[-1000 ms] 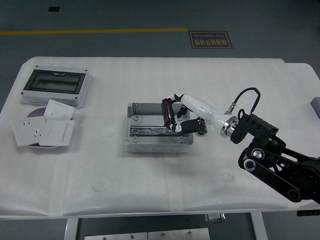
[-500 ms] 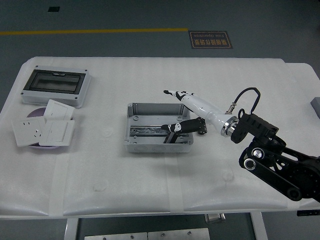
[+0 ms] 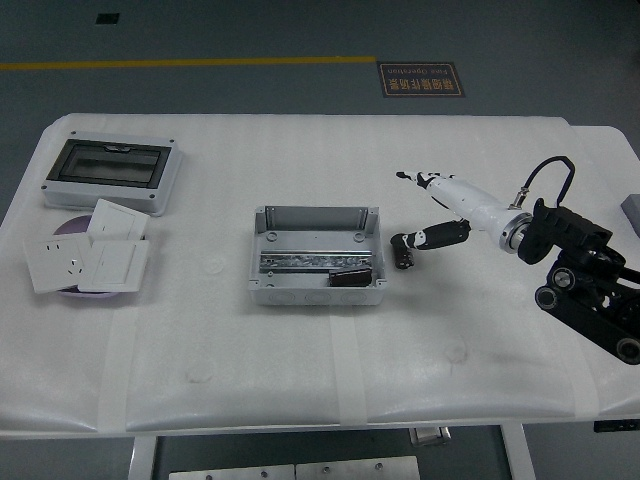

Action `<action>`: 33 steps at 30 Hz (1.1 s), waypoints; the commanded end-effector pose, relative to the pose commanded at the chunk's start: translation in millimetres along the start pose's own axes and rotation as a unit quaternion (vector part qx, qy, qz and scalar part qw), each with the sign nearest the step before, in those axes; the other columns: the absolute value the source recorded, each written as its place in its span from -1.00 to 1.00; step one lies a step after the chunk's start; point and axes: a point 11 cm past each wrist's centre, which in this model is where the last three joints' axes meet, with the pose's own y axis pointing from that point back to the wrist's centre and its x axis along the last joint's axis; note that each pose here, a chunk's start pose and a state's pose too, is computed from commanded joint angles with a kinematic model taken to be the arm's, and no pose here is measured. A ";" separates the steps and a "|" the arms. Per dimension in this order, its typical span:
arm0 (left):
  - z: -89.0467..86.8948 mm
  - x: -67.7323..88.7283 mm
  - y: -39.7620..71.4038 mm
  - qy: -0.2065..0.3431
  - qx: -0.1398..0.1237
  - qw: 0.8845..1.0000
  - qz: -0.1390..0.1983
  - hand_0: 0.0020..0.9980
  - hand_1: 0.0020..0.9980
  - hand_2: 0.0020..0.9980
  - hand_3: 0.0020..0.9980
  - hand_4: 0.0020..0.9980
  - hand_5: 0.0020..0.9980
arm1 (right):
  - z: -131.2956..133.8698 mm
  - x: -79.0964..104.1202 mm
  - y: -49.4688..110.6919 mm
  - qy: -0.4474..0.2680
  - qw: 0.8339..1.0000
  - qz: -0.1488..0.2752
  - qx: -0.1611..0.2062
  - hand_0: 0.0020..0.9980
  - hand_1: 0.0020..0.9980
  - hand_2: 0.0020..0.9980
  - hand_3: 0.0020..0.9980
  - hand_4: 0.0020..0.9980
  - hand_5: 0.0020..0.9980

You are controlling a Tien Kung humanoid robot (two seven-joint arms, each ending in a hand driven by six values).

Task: Pick up the battery,place it into the box

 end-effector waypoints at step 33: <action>1.1 2.8 0.2 0.005 -0.002 1.000 0.002 0.30 0.33 0.11 0.26 0.28 -0.56 | 1.9 -41.1 -14.4 0.045 0.996 -0.079 -0.005 0.81 0.53 0.70 0.83 0.71 0.00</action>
